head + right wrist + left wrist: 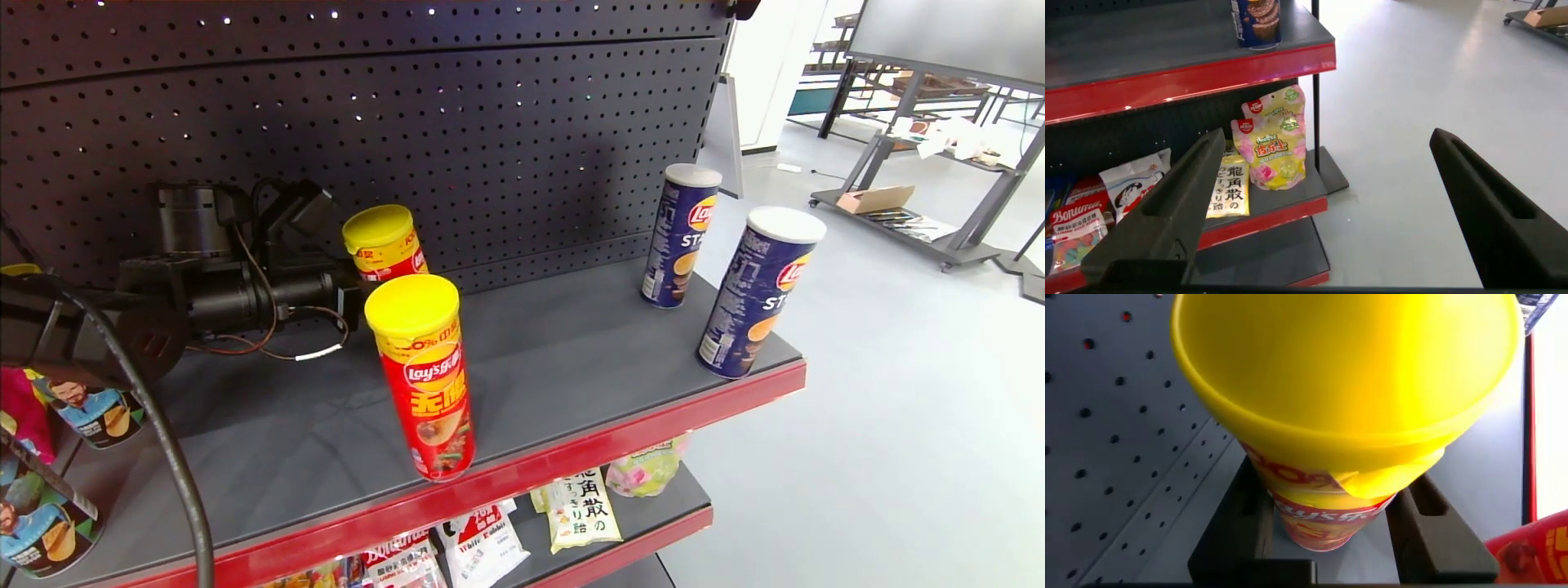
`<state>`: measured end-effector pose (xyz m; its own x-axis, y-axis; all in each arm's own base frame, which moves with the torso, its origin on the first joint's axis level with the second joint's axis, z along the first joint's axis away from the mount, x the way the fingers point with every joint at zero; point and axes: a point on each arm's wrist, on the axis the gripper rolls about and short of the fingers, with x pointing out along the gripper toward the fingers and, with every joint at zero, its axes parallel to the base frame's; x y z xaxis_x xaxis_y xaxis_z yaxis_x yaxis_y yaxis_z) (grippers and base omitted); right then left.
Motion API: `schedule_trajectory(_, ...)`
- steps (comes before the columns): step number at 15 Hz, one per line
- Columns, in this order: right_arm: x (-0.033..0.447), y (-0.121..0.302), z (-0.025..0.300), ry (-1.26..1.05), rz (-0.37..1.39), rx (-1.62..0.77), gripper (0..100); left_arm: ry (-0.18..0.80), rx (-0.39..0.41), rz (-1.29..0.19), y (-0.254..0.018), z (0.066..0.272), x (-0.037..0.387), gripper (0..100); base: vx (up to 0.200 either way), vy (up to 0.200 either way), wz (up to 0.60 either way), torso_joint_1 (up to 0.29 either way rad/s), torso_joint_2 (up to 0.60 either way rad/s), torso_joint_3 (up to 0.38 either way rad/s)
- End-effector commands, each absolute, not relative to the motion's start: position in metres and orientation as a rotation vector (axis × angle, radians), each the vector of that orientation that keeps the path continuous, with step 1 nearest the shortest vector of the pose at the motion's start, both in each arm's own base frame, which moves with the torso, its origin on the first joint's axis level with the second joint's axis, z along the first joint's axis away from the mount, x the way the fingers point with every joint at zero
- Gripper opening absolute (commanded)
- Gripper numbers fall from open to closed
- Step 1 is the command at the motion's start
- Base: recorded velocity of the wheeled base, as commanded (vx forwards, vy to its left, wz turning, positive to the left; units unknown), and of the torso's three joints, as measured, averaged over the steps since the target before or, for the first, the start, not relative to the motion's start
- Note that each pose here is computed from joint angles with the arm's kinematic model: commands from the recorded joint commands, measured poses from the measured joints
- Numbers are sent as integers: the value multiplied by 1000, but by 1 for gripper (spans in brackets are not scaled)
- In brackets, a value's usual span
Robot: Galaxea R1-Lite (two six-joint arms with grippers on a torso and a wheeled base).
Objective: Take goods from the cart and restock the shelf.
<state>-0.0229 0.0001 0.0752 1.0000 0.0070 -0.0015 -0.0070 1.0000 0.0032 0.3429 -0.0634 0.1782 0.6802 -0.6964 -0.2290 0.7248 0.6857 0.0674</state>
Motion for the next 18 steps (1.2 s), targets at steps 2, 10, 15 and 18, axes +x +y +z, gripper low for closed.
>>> schedule_trajectory(2,-23,0,75,3,8,3,100,197,155,-804,-64,177,343,0,0,0,0,0,0,0)
schedule_trajectory(10,-23,0,75,2,8,3,100,218,147,-786,-59,173,334,100,0,0,0,0,0,0)
schedule_trajectory(15,-23,0,75,3,8,2,100,251,128,-689,-24,176,276,100,0,0,0,0,0,0)
schedule_trajectory(18,-23,0,75,3,8,3,100,221,140,-640,-20,181,204,100,0,0,0,0,0,0)
